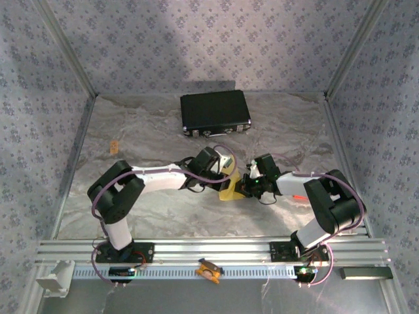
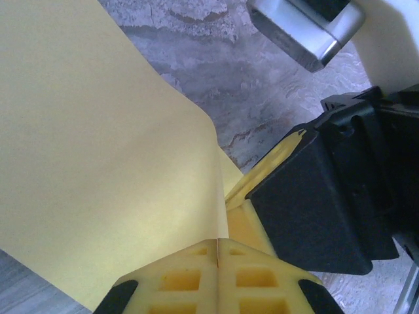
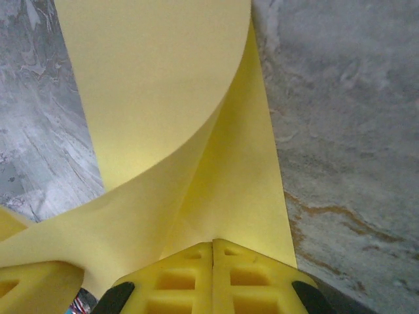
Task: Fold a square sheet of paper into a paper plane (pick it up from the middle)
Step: Fold the triangle a second time at the center of the table.
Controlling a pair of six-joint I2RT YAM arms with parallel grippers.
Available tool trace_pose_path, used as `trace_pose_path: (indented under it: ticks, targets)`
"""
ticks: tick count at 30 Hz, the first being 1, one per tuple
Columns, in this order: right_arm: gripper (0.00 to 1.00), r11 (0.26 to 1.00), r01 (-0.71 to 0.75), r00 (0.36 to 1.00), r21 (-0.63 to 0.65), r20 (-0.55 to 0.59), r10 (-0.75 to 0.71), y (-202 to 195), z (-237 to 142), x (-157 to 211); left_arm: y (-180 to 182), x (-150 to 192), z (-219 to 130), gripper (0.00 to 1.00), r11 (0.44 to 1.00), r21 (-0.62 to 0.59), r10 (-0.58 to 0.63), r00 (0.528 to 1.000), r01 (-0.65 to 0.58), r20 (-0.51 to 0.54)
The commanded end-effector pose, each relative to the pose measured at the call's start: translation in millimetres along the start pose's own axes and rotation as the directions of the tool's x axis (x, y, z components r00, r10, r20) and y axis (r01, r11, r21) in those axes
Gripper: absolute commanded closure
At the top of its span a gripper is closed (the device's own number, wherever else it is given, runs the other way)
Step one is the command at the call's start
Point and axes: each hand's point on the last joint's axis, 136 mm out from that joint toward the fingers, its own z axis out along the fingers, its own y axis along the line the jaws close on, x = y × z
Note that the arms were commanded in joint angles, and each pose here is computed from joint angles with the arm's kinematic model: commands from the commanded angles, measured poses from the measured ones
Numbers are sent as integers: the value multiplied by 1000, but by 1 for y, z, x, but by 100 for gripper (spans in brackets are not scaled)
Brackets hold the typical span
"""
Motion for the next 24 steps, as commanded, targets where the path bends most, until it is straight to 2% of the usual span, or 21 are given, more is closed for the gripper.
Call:
trace_pose_path:
  ticks: [1,24]
  targets:
    - [100,996,-26,1000,82,-10,27,-19,0,4,4,3,4,98,1000,5,-7,1000,7,-19]
    - [100,993,-17,1000,113,-3,18,-20,-7,4,31,9,8,96,997,-75,-32,999,31,-15]
